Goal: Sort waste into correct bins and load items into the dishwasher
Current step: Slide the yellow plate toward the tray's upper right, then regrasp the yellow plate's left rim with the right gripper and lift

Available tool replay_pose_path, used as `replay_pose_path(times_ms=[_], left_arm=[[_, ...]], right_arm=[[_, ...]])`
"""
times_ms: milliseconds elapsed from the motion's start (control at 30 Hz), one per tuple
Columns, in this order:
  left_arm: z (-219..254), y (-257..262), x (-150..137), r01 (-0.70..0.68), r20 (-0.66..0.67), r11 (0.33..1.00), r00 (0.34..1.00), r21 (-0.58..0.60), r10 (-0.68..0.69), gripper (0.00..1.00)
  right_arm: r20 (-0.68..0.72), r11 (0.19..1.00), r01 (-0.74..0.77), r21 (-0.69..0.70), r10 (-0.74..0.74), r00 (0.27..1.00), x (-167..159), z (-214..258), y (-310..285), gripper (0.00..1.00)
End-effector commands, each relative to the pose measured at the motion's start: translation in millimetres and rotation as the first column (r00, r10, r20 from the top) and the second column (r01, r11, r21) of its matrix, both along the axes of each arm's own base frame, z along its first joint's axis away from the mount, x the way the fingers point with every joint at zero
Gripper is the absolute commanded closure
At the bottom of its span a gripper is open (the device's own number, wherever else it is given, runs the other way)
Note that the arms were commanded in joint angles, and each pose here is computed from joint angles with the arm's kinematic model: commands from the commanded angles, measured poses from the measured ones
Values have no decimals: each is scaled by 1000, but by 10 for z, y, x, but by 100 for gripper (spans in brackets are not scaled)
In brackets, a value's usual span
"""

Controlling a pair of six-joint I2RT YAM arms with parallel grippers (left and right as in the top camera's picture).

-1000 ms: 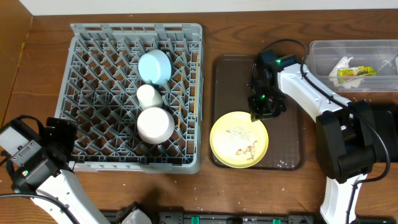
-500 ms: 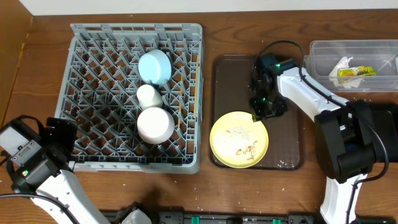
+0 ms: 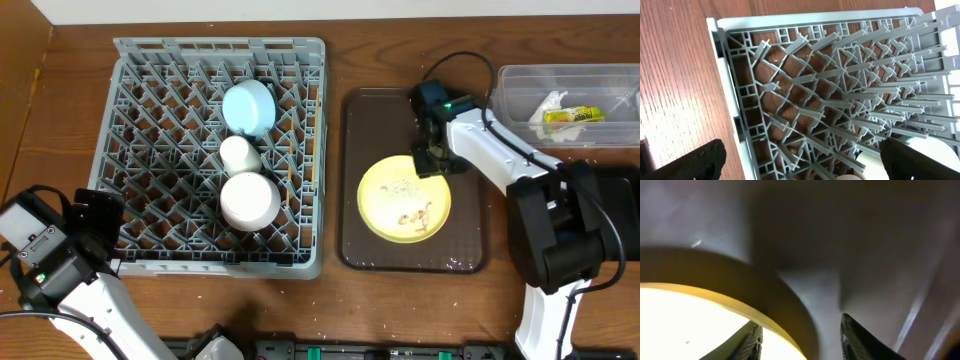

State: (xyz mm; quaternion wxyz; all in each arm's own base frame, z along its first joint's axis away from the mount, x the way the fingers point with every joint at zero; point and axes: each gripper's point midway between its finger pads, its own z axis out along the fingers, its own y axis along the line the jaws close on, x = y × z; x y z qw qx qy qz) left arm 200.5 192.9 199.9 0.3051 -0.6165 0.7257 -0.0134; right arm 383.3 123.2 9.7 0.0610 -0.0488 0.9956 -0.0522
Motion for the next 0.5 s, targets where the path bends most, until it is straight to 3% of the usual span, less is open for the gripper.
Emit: replay_pose_path(times_ms=[0, 300, 467], left_arm=[[90, 36, 3, -9, 14, 1000, 1000, 17, 9, 0], [90, 36, 3, -9, 14, 1000, 1000, 17, 9, 0], [90, 36, 3, -9, 14, 1000, 1000, 17, 9, 0]], right_arm=[[58, 992, 84, -93, -79, 995, 146, 57, -313, 51], [88, 996, 90, -22, -88, 992, 436, 650, -299, 57], [19, 959, -152, 238, 152, 988, 285, 1023, 344, 54]])
